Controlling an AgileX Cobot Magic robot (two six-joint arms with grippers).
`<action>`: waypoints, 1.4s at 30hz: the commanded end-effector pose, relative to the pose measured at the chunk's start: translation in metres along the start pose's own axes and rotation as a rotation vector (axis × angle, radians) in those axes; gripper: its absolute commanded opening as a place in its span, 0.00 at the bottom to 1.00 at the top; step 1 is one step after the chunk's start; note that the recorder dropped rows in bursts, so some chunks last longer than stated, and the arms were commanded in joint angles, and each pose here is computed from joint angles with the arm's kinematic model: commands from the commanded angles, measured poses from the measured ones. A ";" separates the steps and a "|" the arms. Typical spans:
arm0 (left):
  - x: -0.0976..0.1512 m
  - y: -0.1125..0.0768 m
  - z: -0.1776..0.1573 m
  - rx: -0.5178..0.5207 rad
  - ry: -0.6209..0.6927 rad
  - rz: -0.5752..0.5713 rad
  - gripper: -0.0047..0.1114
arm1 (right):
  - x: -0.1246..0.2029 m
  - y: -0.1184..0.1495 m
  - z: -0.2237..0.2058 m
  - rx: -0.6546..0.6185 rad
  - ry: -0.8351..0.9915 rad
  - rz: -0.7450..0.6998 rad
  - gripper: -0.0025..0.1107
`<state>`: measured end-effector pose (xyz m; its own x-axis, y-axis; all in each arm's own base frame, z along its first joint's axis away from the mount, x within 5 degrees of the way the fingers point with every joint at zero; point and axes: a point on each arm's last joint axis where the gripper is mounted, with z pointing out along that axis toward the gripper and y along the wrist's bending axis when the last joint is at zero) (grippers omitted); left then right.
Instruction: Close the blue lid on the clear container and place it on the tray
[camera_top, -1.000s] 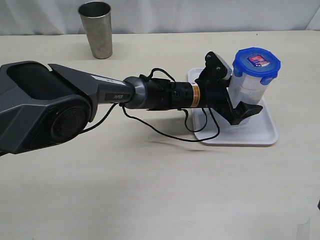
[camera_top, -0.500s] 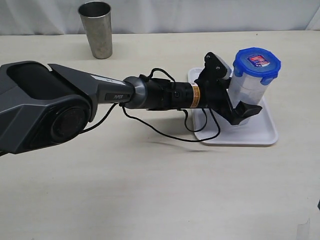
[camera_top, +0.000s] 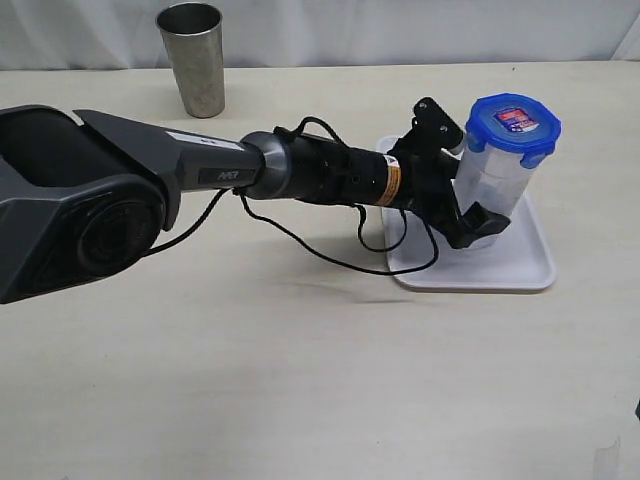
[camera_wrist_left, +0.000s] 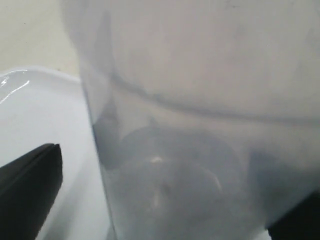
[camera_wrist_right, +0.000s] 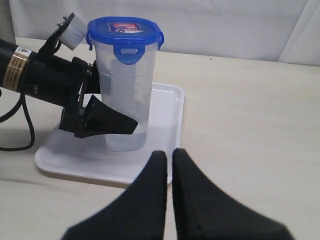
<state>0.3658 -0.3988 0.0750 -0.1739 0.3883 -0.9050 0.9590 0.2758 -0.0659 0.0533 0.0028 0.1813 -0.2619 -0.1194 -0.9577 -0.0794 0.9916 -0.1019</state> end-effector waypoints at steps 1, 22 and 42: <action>-0.018 0.002 -0.009 -0.005 -0.019 0.005 0.84 | -0.001 0.000 0.000 0.004 -0.014 0.000 0.06; 0.017 0.048 -0.073 0.328 0.038 -0.024 0.84 | -0.001 0.000 0.000 0.004 -0.014 0.000 0.06; -0.040 0.050 -0.126 0.445 -0.029 -0.061 0.84 | -0.001 0.000 0.000 0.004 -0.014 0.000 0.06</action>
<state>0.3947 -0.2929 0.1427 -0.2327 0.3758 -0.8970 0.9535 -0.0936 -0.2866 0.0533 0.0028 0.1813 -0.2619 -0.1194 -0.9577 -0.0794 0.9916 -0.1019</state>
